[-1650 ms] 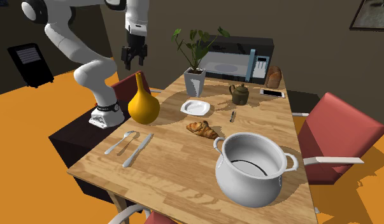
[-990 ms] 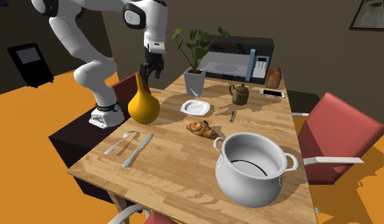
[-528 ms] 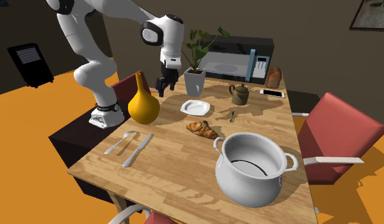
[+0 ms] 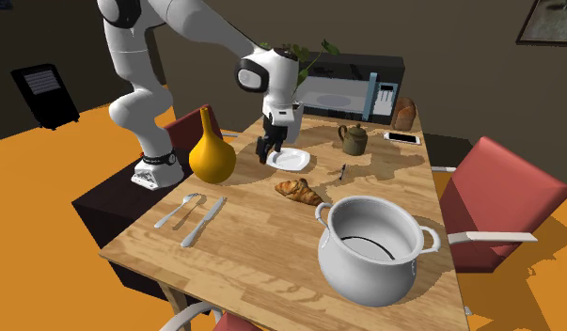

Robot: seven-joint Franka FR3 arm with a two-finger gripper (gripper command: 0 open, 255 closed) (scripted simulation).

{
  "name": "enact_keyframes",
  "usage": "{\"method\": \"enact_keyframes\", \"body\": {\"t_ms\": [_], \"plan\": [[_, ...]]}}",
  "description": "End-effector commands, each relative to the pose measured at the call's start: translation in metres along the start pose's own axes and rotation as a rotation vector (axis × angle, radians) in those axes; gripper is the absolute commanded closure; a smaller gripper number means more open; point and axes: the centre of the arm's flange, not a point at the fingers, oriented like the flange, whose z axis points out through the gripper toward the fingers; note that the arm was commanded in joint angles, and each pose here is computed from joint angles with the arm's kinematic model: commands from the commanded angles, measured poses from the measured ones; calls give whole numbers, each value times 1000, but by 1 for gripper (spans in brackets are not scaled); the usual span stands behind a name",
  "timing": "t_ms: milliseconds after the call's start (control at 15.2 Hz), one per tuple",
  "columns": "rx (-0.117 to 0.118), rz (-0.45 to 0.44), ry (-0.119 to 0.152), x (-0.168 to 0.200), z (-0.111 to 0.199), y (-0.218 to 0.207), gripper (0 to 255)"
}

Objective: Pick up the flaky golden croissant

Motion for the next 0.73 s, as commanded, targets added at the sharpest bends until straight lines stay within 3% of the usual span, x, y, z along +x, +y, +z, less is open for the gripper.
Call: {"method": "enact_keyframes", "body": {"t_ms": [0, 660], "plan": [[7, 11, 6, 22, 11, -5, 0], [39, 63, 31, 137, 65, -22, 0]]}}
